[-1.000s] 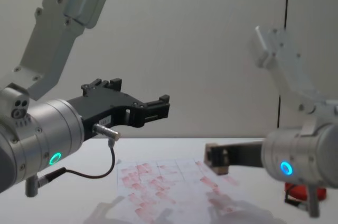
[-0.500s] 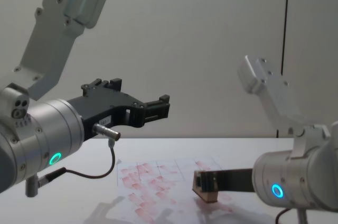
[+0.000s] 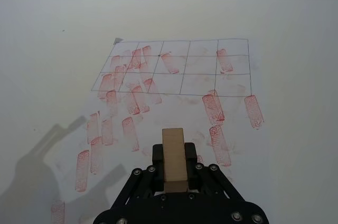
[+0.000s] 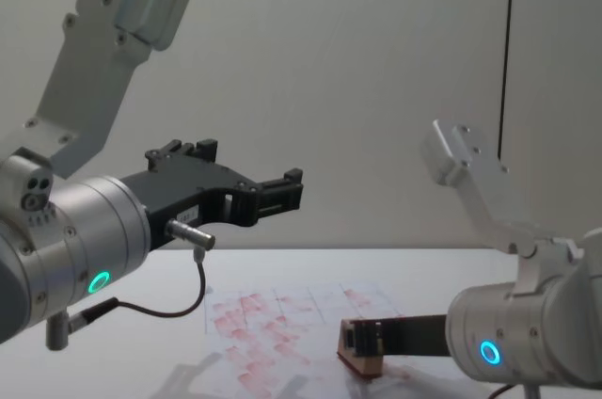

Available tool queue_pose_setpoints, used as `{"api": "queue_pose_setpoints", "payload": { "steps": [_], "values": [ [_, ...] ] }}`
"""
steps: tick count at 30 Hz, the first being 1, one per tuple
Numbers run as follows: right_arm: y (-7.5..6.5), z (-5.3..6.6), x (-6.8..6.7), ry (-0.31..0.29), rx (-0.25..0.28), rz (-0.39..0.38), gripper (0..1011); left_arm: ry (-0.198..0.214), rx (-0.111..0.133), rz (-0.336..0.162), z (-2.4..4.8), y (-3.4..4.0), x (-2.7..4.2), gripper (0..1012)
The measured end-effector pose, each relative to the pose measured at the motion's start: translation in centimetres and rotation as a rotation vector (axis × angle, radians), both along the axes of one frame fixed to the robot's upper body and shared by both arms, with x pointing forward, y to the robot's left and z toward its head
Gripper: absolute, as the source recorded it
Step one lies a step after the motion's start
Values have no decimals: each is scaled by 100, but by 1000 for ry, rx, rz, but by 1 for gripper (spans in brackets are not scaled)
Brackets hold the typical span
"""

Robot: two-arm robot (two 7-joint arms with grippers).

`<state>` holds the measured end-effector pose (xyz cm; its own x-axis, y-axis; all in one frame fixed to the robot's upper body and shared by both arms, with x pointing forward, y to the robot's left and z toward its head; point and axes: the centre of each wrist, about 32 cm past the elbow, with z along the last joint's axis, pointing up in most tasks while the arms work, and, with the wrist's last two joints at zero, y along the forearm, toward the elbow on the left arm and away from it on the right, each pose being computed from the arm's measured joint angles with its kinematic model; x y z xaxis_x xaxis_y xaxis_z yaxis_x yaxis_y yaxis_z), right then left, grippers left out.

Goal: Use the one hand to pick up the stamp and affix it onto the A4 paper.

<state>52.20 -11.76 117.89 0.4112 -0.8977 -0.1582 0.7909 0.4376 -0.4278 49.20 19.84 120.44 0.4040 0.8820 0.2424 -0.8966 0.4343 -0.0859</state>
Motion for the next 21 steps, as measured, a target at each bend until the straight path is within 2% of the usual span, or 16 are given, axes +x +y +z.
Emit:
{"api": "queue_pose_setpoints", "payload": {
  "steps": [21],
  "values": [
    [83,-61,93,40,-28,44,216,0,0,0,0,0,0,993]
  ]
}}
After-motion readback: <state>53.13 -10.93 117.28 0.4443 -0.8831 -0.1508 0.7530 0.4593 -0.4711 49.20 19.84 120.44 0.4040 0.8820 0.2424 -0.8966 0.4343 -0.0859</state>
